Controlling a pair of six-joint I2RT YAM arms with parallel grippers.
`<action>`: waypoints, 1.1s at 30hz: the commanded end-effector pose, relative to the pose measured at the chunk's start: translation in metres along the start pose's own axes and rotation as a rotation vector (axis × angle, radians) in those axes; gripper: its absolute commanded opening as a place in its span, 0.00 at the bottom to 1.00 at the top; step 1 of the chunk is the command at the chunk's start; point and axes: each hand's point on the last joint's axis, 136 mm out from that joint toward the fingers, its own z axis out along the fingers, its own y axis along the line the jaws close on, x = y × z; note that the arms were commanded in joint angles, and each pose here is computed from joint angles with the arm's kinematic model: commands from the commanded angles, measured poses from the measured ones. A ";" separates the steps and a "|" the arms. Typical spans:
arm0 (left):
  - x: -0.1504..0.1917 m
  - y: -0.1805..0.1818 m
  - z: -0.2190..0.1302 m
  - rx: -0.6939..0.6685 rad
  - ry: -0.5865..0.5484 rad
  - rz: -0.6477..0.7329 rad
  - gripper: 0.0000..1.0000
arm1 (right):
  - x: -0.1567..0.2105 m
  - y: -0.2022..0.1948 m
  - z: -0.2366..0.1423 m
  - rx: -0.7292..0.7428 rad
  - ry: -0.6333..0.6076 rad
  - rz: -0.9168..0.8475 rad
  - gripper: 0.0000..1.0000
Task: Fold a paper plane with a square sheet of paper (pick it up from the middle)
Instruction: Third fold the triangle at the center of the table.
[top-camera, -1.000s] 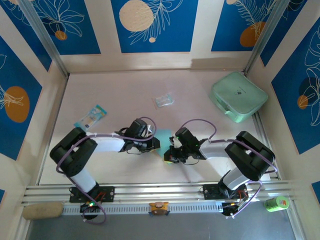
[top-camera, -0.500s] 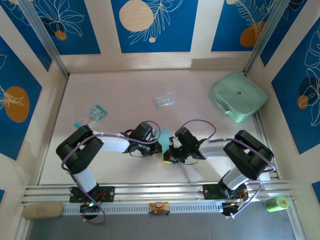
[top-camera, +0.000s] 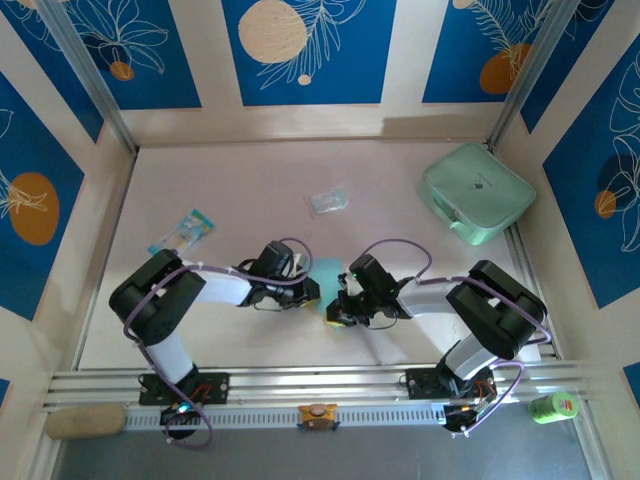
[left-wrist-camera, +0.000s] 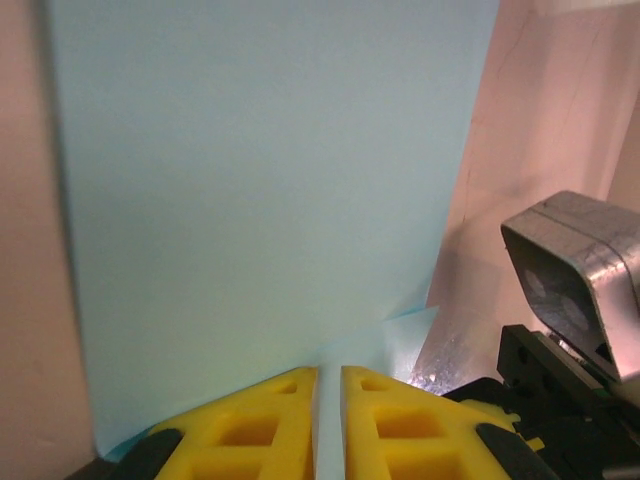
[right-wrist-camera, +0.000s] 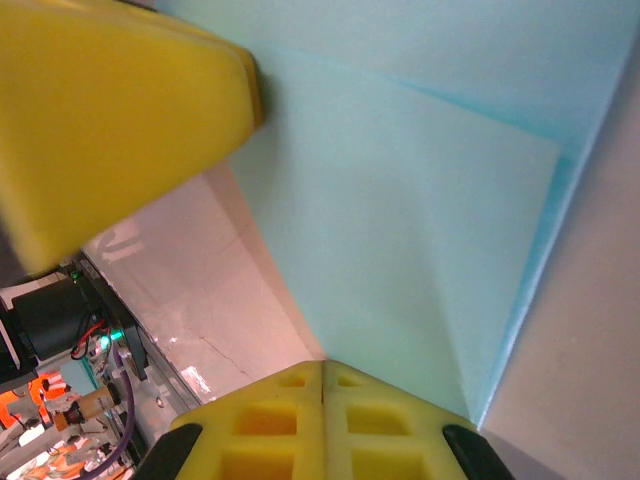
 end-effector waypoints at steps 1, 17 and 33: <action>-0.009 0.021 -0.006 -0.062 -0.044 -0.034 0.14 | 0.021 -0.047 0.004 0.163 0.054 0.106 0.00; -0.030 0.048 -0.027 -0.182 -0.085 -0.081 0.13 | 0.018 -0.043 0.003 0.159 0.053 0.093 0.00; -0.028 -0.016 -0.042 -0.026 -0.110 0.062 0.16 | 0.015 -0.039 0.001 0.156 0.053 0.075 0.00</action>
